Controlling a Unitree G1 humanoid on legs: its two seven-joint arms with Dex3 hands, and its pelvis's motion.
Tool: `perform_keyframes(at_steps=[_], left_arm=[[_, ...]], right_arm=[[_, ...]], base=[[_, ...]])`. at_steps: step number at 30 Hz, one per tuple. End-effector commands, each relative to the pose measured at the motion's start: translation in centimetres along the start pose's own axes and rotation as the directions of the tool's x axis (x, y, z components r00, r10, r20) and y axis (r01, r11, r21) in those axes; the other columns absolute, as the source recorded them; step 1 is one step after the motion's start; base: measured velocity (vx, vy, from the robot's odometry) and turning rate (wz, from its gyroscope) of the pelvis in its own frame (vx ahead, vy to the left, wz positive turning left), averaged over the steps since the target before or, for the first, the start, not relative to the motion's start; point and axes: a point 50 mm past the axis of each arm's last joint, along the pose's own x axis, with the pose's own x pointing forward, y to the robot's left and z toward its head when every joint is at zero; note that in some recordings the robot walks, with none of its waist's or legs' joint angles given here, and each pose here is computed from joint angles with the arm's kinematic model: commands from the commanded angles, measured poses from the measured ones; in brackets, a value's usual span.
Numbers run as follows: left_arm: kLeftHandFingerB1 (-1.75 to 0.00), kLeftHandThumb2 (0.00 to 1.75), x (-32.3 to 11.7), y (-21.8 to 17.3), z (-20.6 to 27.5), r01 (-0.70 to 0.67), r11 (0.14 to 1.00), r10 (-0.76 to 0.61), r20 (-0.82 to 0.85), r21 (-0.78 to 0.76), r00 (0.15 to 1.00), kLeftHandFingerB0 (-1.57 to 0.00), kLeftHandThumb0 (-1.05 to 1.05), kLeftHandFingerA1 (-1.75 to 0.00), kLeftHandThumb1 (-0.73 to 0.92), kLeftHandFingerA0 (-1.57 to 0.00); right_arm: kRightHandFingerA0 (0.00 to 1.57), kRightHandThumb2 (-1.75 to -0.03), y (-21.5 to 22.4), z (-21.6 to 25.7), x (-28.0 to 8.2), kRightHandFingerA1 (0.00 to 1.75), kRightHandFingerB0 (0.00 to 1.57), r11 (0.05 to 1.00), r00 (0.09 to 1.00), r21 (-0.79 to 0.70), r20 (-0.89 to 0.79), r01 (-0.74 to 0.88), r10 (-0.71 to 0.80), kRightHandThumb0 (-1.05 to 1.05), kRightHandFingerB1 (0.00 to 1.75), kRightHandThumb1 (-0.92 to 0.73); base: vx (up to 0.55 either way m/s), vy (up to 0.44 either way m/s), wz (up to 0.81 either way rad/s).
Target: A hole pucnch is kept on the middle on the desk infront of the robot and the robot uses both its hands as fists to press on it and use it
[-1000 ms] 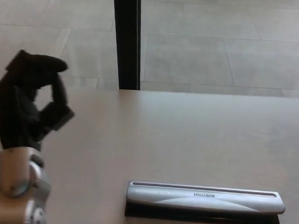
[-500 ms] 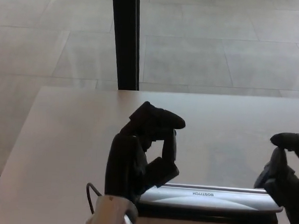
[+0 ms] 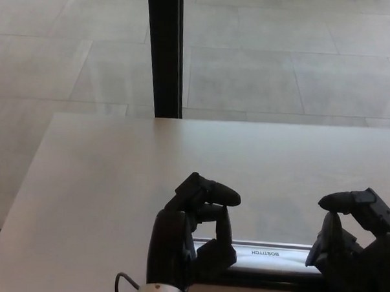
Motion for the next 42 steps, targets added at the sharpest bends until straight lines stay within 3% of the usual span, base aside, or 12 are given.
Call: perform_keyframes(at_steps=[1, 7, 16, 17, 18, 19, 28, 33, 34, 38, 39, 42], left_arm=[[-1.69, 1.16, 0.0, -4.4, -0.4, -0.278, 0.927, 0.287, -0.001, -0.252, 0.958, -0.58, -0.19, -1.75, 0.7, -0.98], [-1.67, 1.12, -0.1, -3.5, -1.8, -0.351, 0.923, 0.355, 0.0, -0.16, 0.935, -0.59, -0.22, -1.75, 0.69, -0.97], [-1.65, 1.01, -0.4, -3.4, -3.2, -0.438, 0.894, 0.444, 0.054, -0.088, 0.895, -0.65, -0.26, -1.75, 0.72, -0.99], [-1.51, 1.02, -0.4, -3.4, -3.4, -0.443, 0.893, 0.448, 0.063, -0.079, 0.892, -0.71, -0.26, -1.75, 0.72, -0.95], [-1.51, 1.03, -0.4, -3.5, -3.6, -0.46, 0.888, 0.46, 0.087, -0.014, 0.884, -0.71, -0.25, -1.75, 0.71, -0.94], [-1.69, 1.06, -0.5, -3.6, -3.9, -0.448, 0.894, 0.444, 0.102, 0.012, 0.89, -0.62, -0.25, -1.75, 0.7, -0.95], [-1.7, 1.09, -1.0, -4.2, -5.0, -0.405, 0.902, 0.379, 0.175, 0.147, 0.909, -0.59, -0.26, -1.75, 0.69, -0.92], [-1.69, 1.09, -1.1, -4.8, -5.7, -0.346, 0.896, 0.284, 0.239, 0.278, 0.928, -0.62, -0.17, -1.75, 0.69, -0.88], [-1.66, 1.08, -1.3, -4.9, -6.0, -0.297, 0.887, 0.208, 0.27, 0.354, 0.94, -0.62, -0.15, -1.75, 0.7, -0.86], [-1.62, 1.02, -1.8, -4.9, -7.1, -0.185, 0.844, 0.034, 0.294, 0.503, 0.955, -0.57, -0.12, -1.75, 0.74, -0.77], [-1.58, 1.02, -1.9, -4.9, -7.5, -0.147, 0.798, -0.046, 0.303, 0.584, 0.952, -0.59, -0.12, -1.75, 0.68, -0.77], [-1.58, 1.02, -2.0, -4.9, -7.7, -0.148, 0.793, -0.052, 0.308, 0.592, 0.95, -0.59, -0.12, -1.75, 0.68, -0.77]], right_arm=[[1.1, -1.11, -0.3, -1.9, -0.4, 1.75, 0.73, 0.992, 0.997, -0.126, 0.072, -0.016, 0.025, -0.33, 1.56, -0.6], [1.1, -1.06, -2.6, -4.8, -0.8, 1.75, 0.72, 0.961, 0.999, -0.272, 0.019, 0.046, -0.043, -0.32, 1.65, -0.65], [1.01, -1.04, -3.7, -7.1, -2.2, 1.75, 0.78, 0.902, 0.989, -0.405, 0.067, 0.15, -0.135, -0.29, 1.53, -0.67], [1.0, -1.02, -3.7, -7.2, -2.2, 1.75, 0.77, 0.901, 0.987, -0.405, 0.08, 0.157, -0.137, -0.29, 1.53, -0.67], [0.99, -0.99, -3.6, -7.3, -2.2, 1.75, 0.76, 0.892, 0.988, -0.424, 0.088, 0.156, -0.131, -0.3, 1.53, -0.7], [0.99, -1.01, -3.6, -7.4, -2.3, 1.75, 0.76, 0.885, 0.987, -0.439, 0.104, 0.157, -0.123, -0.28, 1.52, -0.68], [1.03, -1.09, -4.0, -9.1, -2.9, 1.75, 0.8, 0.799, 0.986, -0.578, 0.117, 0.167, -0.122, -0.26, 1.47, -0.6], [0.98, -0.98, -4.4, -10.7, -3.8, 1.75, 0.65, 0.745, 0.99, -0.653, 0.063, 0.136, -0.125, -0.29, 1.71, -0.65], [0.96, -0.99, -4.6, -11.0, -4.0, 1.75, 0.76, 0.738, 0.992, -0.665, 0.04, 0.115, -0.118, -0.29, 1.42, -0.67], [0.95, -1.0, -5.0, -11.8, -4.6, 1.75, 0.76, 0.705, 0.994, -0.705, 0.003, 0.082, -0.113, -0.24, 1.34, -0.65], [0.91, -0.84, -5.2, -12.1, -4.9, 1.75, 0.79, 0.688, 0.994, -0.722, -0.006, 0.071, -0.109, -0.24, 1.34, -0.71], [0.91, -0.84, -5.3, -12.2, -5.0, 1.75, 0.79, 0.683, 0.994, -0.727, 0.0, 0.075, -0.109, -0.24, 1.34, -0.71]], base=[[0.0, 0.0, 0.0], [0.0, 0.0, 0.0], [0.0, 0.0, 0.0], [0.0, 0.0, 0.0], [0.0, 0.0, 0.0], [0.0, 0.0, 0.0], [0.0, 0.0, 0.0], [0.0, 0.0, 0.0], [0.0, 0.0, 0.0], [0.0, 0.0, 0.0], [0.0, 0.0, 0.0], [0.0, 0.0, 0.0]])
